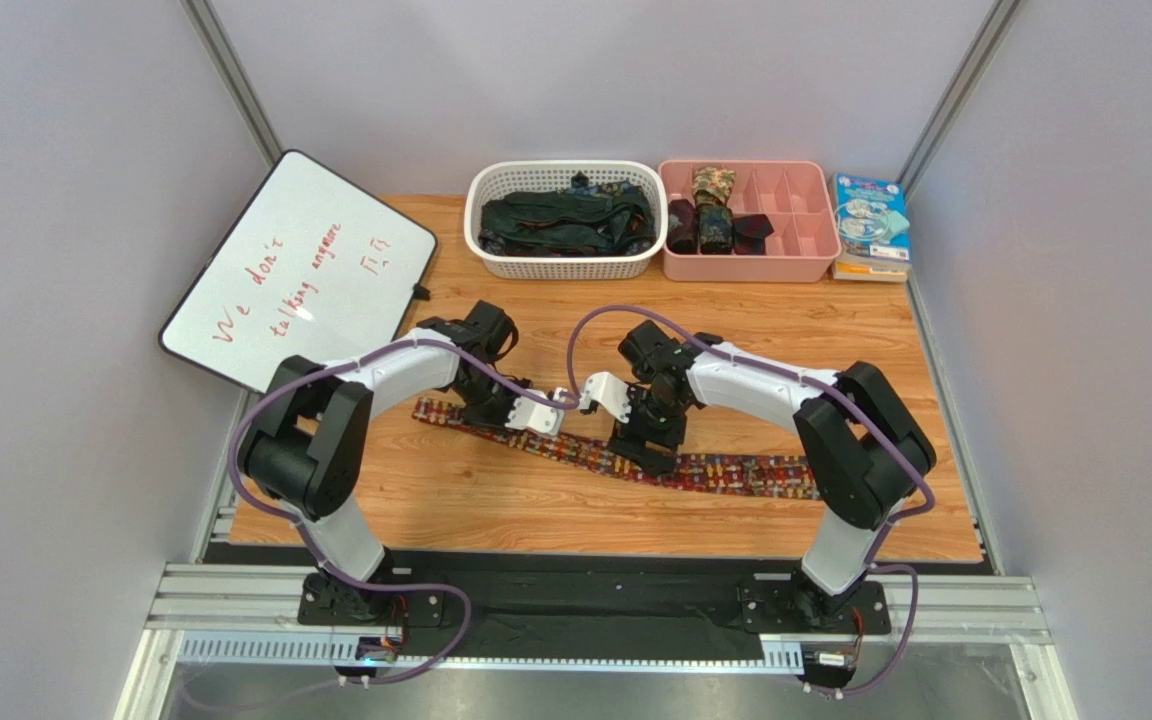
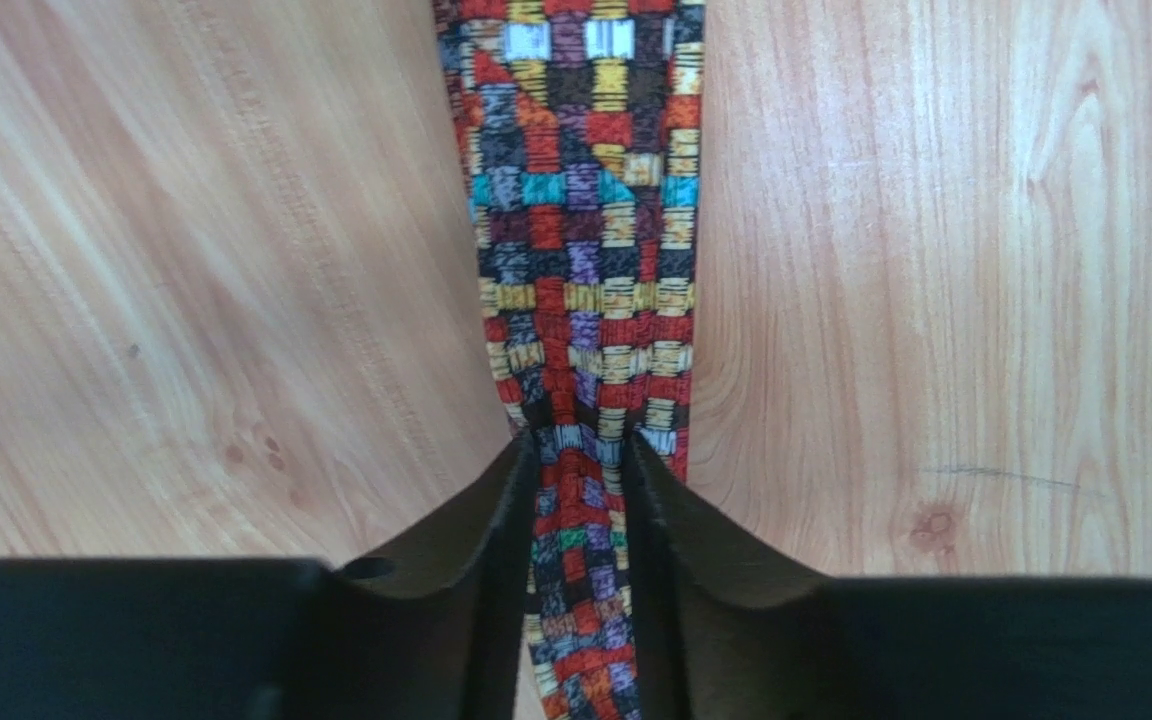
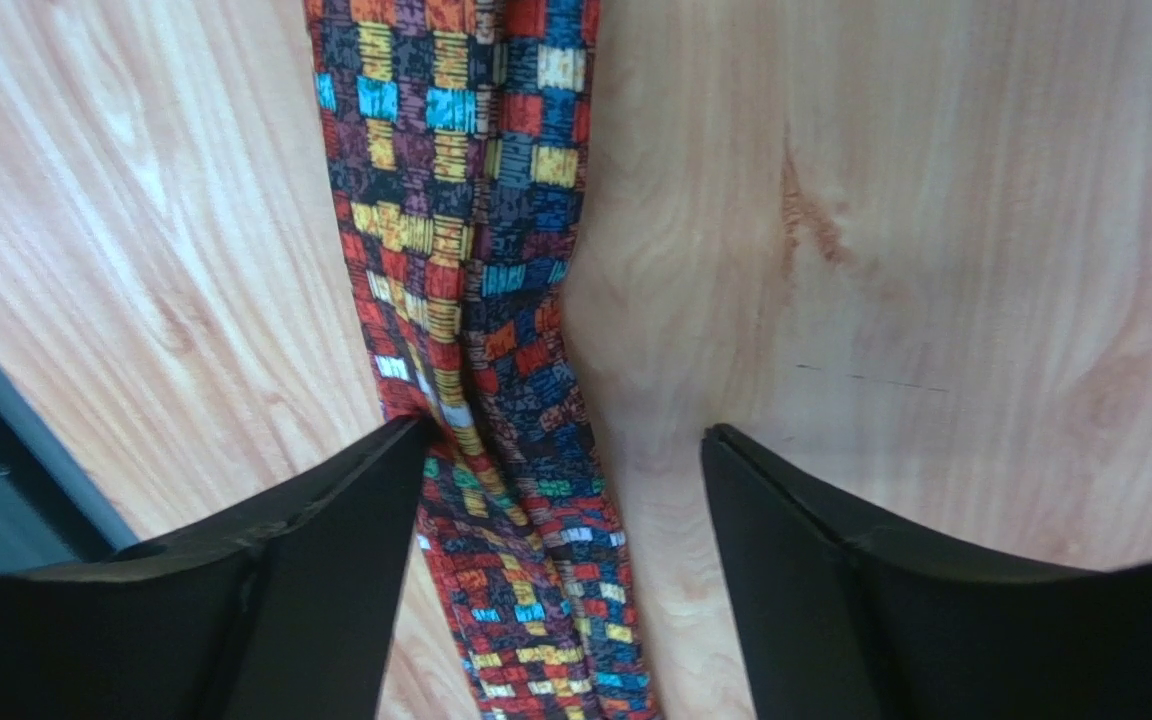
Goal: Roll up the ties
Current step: Flatten out the tie at the center of the board.
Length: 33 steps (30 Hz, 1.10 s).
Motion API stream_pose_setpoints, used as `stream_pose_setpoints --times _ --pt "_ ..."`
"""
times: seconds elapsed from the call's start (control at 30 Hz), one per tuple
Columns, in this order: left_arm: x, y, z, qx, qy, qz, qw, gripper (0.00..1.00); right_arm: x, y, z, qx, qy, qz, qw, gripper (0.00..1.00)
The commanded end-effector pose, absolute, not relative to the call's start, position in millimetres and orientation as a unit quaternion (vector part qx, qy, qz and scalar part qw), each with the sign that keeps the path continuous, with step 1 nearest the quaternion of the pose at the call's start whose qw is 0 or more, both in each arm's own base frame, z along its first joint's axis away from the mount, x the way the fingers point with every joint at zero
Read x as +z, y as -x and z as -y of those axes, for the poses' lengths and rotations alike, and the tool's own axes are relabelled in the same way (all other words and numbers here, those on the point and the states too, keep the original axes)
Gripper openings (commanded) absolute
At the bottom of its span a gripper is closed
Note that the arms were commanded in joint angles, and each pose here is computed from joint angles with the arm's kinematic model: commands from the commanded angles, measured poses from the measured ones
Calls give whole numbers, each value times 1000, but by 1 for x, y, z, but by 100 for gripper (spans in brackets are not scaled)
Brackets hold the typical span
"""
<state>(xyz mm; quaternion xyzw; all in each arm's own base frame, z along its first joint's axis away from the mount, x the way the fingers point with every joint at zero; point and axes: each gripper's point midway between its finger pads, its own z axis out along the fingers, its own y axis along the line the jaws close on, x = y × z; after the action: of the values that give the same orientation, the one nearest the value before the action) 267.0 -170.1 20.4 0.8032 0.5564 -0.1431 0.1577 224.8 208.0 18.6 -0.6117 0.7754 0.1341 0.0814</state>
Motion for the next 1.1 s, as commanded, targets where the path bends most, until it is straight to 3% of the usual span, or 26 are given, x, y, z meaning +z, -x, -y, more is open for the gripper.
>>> stream_pose_setpoints --times 0.0,0.07,0.13,0.27,0.43,0.6,0.77,0.93,1.07 --pt "22 -259 167 -144 -801 -565 135 29 -1 -231 -187 111 627 -768 64 68" --pt "25 -255 167 -147 -798 -568 135 30 0 -233 -185 122 629 -766 56 58" --pt "28 -249 166 -152 -795 -573 132 31 -1 -232 -183 126 637 -759 48 57" --pt "35 -238 169 -175 -771 -599 130 42 1 -235 -174 126 660 -739 49 70" --pt "44 -224 174 -205 -719 -651 131 47 -4 -244 -154 118 684 -719 28 70" --pt "60 -237 166 -199 -687 -681 161 65 24 -243 -152 137 675 -723 40 84" --pt "59 -245 136 -149 -720 -657 163 83 53 -232 -146 127 657 -740 70 96" --pt "37 -249 109 -94 -752 -639 132 84 36 -215 -122 99 652 -751 30 95" --pt "26 -256 102 -80 -750 -648 108 74 15 -211 -107 75 660 -748 0 83"
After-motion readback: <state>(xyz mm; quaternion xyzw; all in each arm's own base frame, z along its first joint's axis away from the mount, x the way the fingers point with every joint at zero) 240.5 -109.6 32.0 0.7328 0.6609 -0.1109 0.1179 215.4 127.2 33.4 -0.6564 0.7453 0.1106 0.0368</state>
